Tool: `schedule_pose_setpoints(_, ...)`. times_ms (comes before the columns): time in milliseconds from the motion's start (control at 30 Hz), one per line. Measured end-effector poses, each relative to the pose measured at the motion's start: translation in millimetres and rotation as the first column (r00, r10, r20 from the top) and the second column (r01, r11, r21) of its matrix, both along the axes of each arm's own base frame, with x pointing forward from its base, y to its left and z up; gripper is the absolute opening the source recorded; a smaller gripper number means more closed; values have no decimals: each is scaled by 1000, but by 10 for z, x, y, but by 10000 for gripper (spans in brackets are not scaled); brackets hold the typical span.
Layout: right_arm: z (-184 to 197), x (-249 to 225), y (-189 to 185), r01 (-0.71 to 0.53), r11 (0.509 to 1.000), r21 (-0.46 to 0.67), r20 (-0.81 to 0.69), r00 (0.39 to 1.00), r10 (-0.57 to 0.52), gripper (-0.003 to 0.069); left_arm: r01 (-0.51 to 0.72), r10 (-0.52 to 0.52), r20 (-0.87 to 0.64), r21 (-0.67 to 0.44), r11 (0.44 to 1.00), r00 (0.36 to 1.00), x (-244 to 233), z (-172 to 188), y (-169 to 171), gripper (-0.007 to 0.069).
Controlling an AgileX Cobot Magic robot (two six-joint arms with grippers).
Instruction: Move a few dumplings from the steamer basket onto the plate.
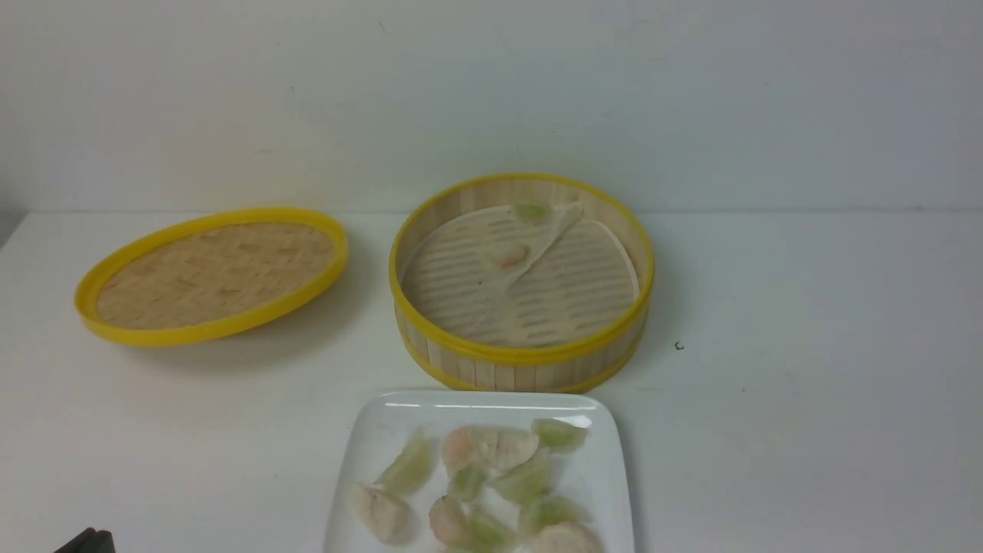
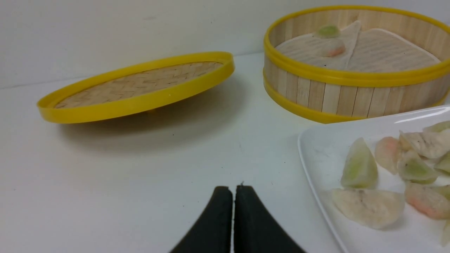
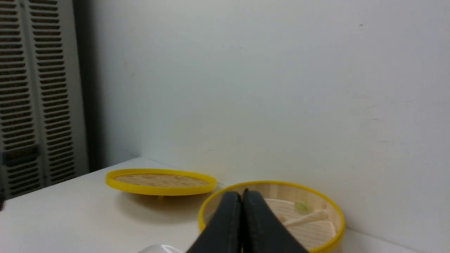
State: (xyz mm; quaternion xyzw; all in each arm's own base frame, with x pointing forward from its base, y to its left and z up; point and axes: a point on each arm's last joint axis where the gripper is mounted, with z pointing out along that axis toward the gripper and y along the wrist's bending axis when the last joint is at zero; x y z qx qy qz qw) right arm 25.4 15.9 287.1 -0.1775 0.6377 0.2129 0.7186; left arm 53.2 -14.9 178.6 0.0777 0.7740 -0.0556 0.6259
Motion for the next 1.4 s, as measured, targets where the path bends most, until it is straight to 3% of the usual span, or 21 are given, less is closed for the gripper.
schedule_pose_setpoints(100, -208, 99, -26, 191, 980, -51, -45, 980, -193, -15, 0, 0, 0, -1, 1000, 1000, 0, 0, 0, -6)
schedule_pose_setpoints(133, -225, 106, -29, 203, 978, -54, -49, 977, -206, -15, 0, 0, 0, -1, 1000, 1000, 0, 0, 0, -6)
schedule_pose_setpoints(167, -363, 159, -58, 302, 949, -87, -78, 948, -309, -15, 0, 0, 0, -1, 1000, 1000, 0, 0, 0, -6)
schedule_pose_setpoints(300, -818, 267, -144, 475, 862, -175, -185, 844, -503, -15, 0, 0, 0, -1, 1000, 1000, 0, 0, 0, -6)
schedule_pose_setpoints(400, -1061, 286, -186, 523, 823, -222, -256, 783, -567, -15, 0, 0, 0, -1, 1000, 1000, 0, 0, 0, -6)
schedule_pose_setpoints(1400, -1060, 287, -197, 539, 812, -222, -250, 773, -582, -15, 0, 0, 0, -1, 1000, 1000, 0, 0, 0, -6)
